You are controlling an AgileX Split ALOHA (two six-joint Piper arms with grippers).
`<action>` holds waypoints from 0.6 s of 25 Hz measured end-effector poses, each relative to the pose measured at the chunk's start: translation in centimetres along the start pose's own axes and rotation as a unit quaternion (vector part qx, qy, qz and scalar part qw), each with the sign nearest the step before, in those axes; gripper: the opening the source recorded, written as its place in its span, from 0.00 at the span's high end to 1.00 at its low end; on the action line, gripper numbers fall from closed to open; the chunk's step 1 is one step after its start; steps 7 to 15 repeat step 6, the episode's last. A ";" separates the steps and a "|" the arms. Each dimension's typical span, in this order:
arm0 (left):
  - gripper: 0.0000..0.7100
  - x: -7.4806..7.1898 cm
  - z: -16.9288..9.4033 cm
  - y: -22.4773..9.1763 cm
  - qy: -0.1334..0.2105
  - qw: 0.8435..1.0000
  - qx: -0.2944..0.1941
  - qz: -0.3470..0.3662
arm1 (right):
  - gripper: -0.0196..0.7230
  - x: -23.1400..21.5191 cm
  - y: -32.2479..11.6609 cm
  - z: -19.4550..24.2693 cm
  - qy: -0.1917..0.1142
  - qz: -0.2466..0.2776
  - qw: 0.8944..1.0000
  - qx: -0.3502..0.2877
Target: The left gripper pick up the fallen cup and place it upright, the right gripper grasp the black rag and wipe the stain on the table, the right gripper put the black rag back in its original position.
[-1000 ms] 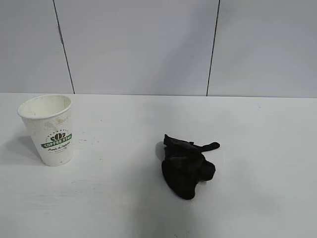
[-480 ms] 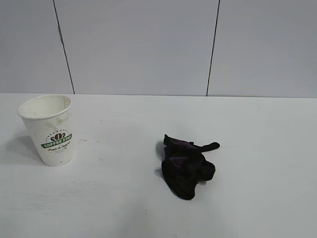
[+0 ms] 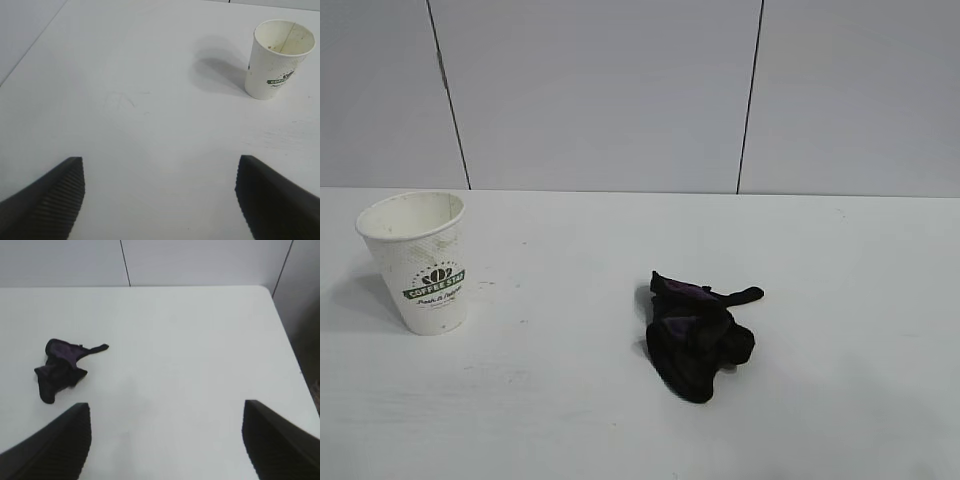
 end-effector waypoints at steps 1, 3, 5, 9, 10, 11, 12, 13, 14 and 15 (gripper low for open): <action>0.16 0.0 0.0 0.0 0.000 1.000 0.000 0.000 | 0.21 -0.1 -0.4 0.4 0.003 -0.001 1.000 0.010; 0.16 0.0 0.0 0.0 0.000 1.000 0.000 0.000 | 0.21 -0.3 -1.0 1.2 0.007 -0.001 1.000 0.027; 0.16 0.0 0.0 0.0 0.000 1.000 0.000 0.000 | 0.21 -0.5 -1.7 1.9 0.006 0.001 0.999 0.044; 0.16 0.0 0.0 0.0 0.000 1.000 0.000 0.000 | 0.21 -0.5 -1.8 2.0 0.004 0.004 0.999 0.047; 0.16 0.0 0.0 0.0 0.000 1.000 0.000 0.000 | 0.21 -0.5 -1.8 2.0 0.004 0.004 0.999 0.047; 0.16 0.0 0.0 0.0 0.000 1.000 0.000 0.000 | 0.21 -0.5 -1.8 2.0 0.004 0.004 0.999 0.047; 0.16 0.0 0.0 0.0 0.000 1.000 0.000 0.000 | 0.21 -0.5 -1.8 2.0 0.004 0.004 0.999 0.047; 0.16 0.0 0.0 0.0 0.000 1.000 0.000 0.000 | 0.21 -0.5 -1.8 2.0 0.004 0.004 0.999 0.047; 0.16 0.0 0.0 0.0 0.000 1.000 0.000 0.000 | 0.21 -0.5 -1.8 2.0 0.004 0.004 0.999 0.047; 0.16 0.0 0.0 0.0 0.000 1.000 0.000 0.000 | 0.21 -0.5 -1.8 2.0 0.004 0.004 0.999 0.047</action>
Point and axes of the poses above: a point on each arm's last joint axis where the gripper is mounted, z pointing out along that axis toward the gripper, x along the wrist's bending axis when the last joint is at zero, y = z × x, the point moved 1 cm from there along z, pointing out along that axis toward the gripper, and after that the axes turned 13 degrees about z, right-handed, at the moved point
